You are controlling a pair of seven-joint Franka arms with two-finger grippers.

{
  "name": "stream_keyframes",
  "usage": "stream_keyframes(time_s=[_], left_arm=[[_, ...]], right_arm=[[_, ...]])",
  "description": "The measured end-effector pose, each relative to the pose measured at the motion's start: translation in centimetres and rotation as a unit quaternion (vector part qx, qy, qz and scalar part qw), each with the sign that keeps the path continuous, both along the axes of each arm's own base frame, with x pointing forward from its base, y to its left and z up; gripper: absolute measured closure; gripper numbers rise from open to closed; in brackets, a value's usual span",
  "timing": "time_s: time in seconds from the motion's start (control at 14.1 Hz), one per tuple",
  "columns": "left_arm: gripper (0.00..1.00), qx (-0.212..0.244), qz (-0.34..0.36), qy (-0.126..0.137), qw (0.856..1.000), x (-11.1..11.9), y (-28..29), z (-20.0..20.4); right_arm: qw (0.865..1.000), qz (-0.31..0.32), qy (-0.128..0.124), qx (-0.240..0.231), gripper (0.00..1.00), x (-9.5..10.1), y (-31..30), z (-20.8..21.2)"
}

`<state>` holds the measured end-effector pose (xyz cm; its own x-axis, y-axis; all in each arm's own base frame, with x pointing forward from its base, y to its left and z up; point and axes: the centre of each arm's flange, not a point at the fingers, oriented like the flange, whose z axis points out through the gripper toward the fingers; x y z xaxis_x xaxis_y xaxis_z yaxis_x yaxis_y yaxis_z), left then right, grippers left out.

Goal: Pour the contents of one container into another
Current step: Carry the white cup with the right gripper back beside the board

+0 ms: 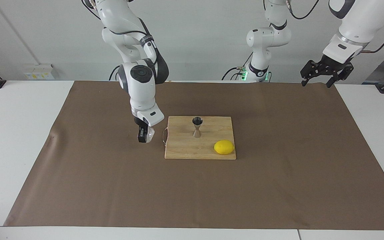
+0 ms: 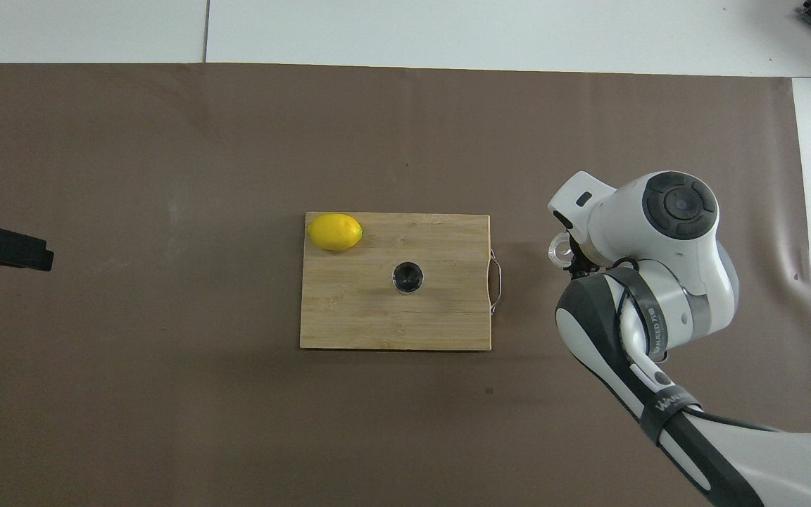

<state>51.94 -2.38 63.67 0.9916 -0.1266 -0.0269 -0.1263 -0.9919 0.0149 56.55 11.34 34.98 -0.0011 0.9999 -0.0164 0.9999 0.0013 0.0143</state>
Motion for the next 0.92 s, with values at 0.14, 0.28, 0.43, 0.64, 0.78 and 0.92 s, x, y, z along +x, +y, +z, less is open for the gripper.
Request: stream_keyframes(time_s=[0.14, 0.28, 0.43, 0.64, 0.78, 0.92], left_arm=[[0.0, 0.0, 0.0, 0.0, 1.0, 0.0, 0.0, 0.0], [0.0, 0.0, 0.0, 0.0, 1.0, 0.0, 0.0, 0.0], [0.0, 0.0, 0.0, -0.001, 1.0, 0.0, 0.0, 0.0], [0.0, 0.0, 0.0, -0.001, 1.0, 0.0, 0.0, 0.0], [0.0, 0.0, 0.0, -0.001, 1.0, 0.0, 0.0, 0.0], [0.0, 0.0, 0.0, -0.001, 1.0, 0.0, 0.0, 0.0]], right_arm=[[0.999, 0.006, 0.011, 0.03, 0.48, -0.5, -2.7, -0.6], [0.998, 0.018, 0.017, 0.052, 0.48, -0.7, -5.7, -1.0], [0.996, 0.033, 0.022, 0.074, 0.48, -1.1, -8.7, -1.8], [0.994, 0.042, 0.012, 0.104, 0.48, -2.0, -12.2, -3.4], [0.992, 0.049, 0.005, 0.115, 0.48, -2.6, -13.2, -4.4], [0.991, 0.054, -0.001, 0.121, 0.48, -2.9, -13.2, -5.0]])
